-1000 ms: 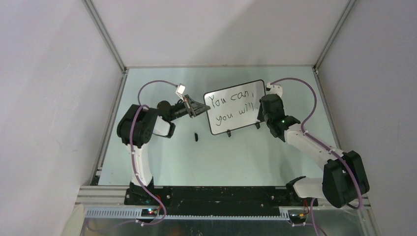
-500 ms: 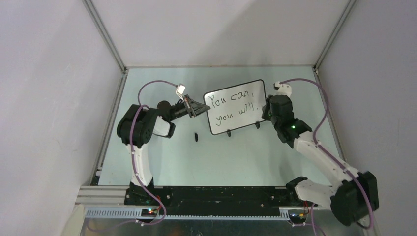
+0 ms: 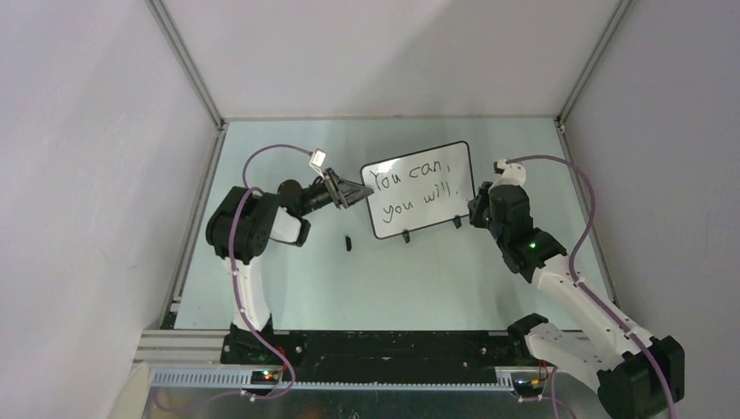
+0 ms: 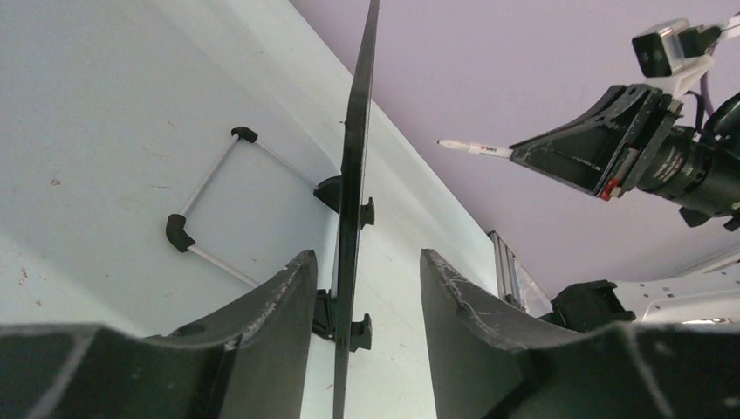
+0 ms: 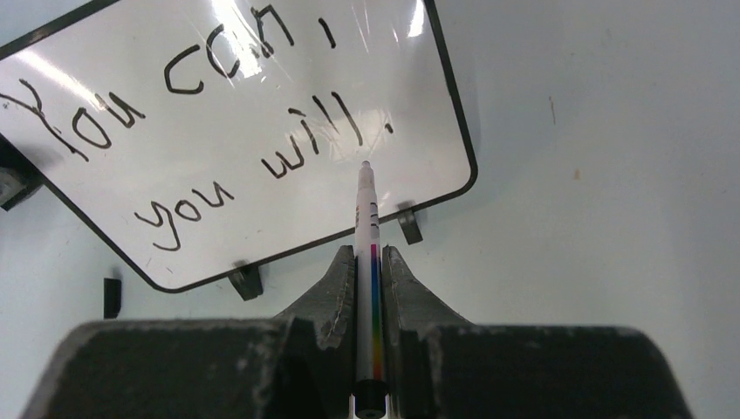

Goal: Write a sentence on the whiteboard
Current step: Write a sentence on the whiteboard, then pick up the pen cap from the center of the board.

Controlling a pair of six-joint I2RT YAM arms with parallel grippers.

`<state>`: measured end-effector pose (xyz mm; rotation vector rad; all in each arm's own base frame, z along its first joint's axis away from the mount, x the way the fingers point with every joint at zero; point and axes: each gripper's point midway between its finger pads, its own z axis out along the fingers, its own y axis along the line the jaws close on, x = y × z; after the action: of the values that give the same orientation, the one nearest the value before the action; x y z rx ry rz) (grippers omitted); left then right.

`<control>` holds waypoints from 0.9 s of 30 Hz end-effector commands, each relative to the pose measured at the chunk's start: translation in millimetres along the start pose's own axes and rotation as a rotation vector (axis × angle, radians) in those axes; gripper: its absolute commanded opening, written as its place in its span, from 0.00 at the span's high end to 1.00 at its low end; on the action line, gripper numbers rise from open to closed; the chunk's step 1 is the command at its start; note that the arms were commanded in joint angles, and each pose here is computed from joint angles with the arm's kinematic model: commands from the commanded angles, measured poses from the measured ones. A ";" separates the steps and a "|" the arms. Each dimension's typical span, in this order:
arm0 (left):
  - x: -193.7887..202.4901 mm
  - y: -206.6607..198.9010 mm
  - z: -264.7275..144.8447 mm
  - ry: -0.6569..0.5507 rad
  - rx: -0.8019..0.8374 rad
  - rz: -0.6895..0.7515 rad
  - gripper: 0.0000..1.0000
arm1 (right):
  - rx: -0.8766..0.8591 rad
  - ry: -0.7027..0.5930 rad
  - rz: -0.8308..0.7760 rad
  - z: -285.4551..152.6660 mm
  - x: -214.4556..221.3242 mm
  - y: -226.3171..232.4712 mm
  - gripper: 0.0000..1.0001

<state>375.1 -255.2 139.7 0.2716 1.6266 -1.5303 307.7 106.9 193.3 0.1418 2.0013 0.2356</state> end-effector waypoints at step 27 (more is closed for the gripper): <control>-12.9 -16.3 -193.6 -0.257 -1.075 0.148 0.01 | -0.128 -0.057 0.058 -12.0 13.8 20.8 1.00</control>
<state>302.4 -152.5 154.0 -0.1652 1.8258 -0.8606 284.0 123.7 178.5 0.1080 1.9782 0.3679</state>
